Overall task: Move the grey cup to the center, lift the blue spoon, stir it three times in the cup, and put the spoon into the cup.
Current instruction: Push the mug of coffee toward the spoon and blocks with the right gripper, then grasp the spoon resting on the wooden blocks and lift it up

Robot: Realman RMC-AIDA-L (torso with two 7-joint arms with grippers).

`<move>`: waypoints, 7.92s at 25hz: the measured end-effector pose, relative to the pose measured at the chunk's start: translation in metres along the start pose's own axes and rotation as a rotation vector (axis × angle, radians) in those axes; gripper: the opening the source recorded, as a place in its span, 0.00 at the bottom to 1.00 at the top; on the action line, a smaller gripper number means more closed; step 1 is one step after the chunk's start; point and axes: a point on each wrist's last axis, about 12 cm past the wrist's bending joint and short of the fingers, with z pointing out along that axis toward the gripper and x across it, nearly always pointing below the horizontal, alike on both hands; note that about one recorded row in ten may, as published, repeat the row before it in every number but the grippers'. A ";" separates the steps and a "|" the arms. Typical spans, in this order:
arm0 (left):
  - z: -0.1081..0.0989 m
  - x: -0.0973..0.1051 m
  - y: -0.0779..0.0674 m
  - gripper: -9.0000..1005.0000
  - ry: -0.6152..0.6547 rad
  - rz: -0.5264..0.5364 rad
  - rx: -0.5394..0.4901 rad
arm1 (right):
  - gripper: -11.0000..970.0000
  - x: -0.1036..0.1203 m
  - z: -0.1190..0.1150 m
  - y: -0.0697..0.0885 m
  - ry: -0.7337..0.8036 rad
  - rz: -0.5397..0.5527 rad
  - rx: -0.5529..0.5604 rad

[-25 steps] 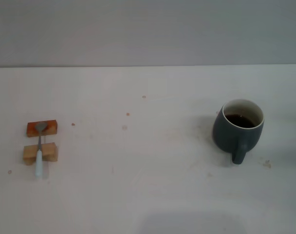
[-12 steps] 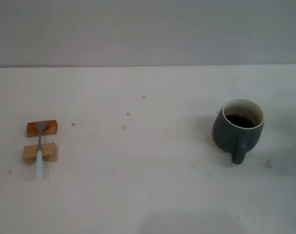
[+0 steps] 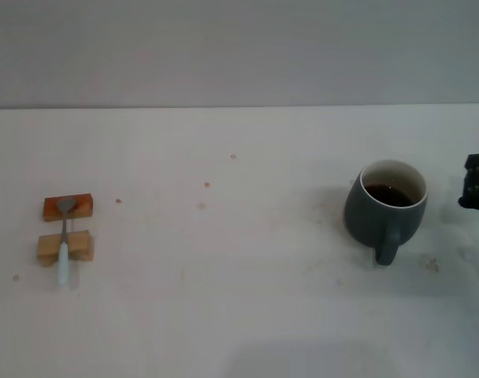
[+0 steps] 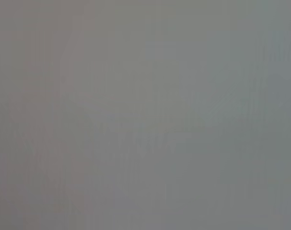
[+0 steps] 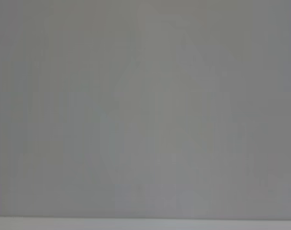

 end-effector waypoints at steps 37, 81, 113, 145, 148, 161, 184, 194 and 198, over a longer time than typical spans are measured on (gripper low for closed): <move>0.006 -0.006 -0.007 0.69 -0.028 -0.003 0.013 | 0.03 -0.007 0.026 0.090 0.131 -0.076 -0.426; -0.027 0.013 -0.008 0.69 0.021 -0.036 0.164 | 0.04 -0.040 0.068 0.112 0.152 -0.149 -0.421; -0.033 -0.069 -0.084 0.68 0.192 0.317 0.107 | 0.32 -0.047 0.073 0.046 0.105 -0.148 -0.220; -0.025 -0.017 -0.034 0.68 0.022 -0.297 0.321 | 0.32 -0.062 0.087 0.041 0.117 -0.165 -0.191; -0.035 -0.015 -0.045 0.68 0.079 -0.376 0.321 | 0.32 -0.062 0.088 0.040 0.116 -0.159 -0.185; -0.085 -0.014 -0.071 0.68 0.318 0.018 0.200 | 0.32 -0.065 0.090 0.043 0.109 -0.148 -0.183; -0.143 -0.010 -0.112 0.68 0.325 -0.034 0.266 | 0.32 -0.069 0.094 0.048 0.097 -0.159 -0.195; -0.171 0.018 -0.100 0.68 0.191 -0.069 0.252 | 0.32 -0.070 0.095 0.045 0.097 -0.173 -0.184; -0.193 0.042 -0.113 0.67 0.150 -0.047 0.228 | 0.32 -0.071 0.095 0.045 0.096 -0.189 -0.185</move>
